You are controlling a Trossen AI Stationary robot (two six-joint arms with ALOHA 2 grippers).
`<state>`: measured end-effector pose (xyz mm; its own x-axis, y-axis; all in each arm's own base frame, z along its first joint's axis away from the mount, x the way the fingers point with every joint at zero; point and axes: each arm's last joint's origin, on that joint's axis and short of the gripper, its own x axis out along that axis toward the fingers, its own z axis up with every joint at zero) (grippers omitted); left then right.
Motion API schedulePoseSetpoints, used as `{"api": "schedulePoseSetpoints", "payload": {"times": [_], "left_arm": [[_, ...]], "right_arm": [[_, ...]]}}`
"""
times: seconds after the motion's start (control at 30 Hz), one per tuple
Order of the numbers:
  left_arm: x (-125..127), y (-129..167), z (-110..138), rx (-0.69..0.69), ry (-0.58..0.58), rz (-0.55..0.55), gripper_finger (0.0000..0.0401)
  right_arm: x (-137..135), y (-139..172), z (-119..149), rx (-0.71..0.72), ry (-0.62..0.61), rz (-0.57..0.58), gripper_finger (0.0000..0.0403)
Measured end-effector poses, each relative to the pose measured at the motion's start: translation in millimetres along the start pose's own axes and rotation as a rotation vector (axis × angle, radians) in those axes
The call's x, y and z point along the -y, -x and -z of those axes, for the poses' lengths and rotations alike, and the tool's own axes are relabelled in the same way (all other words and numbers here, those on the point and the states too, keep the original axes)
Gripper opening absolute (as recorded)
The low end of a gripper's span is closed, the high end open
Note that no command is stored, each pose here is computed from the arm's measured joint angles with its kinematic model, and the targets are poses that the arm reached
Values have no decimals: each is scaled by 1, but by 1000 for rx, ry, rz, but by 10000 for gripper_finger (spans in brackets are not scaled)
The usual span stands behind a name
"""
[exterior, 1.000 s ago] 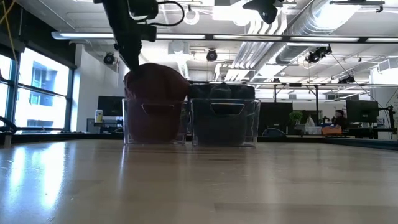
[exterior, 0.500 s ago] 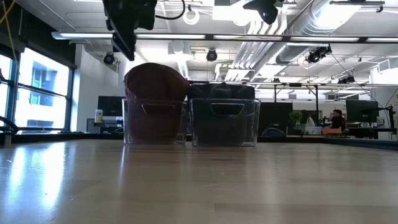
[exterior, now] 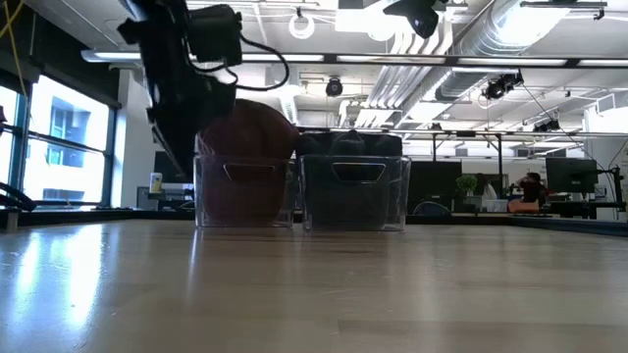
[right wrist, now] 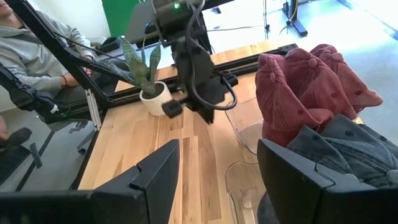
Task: Pick & Place hat
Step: Adjust the left bin
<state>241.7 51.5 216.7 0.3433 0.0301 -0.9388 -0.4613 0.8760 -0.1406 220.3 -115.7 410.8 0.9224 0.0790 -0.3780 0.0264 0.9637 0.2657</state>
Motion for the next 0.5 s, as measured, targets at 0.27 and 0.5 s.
{"api": "schedulePoseSetpoints", "payload": {"times": [0.27, 0.5], "left_arm": [[-5, -13, -7, 235, 168, -157, 13], [-12, -14, 0, 213, 214, -314, 3]], "right_arm": [[1, 0, 0, 1, 1, 20, 210], [1, 0, 0, 1, -6, 32, 210]]}}
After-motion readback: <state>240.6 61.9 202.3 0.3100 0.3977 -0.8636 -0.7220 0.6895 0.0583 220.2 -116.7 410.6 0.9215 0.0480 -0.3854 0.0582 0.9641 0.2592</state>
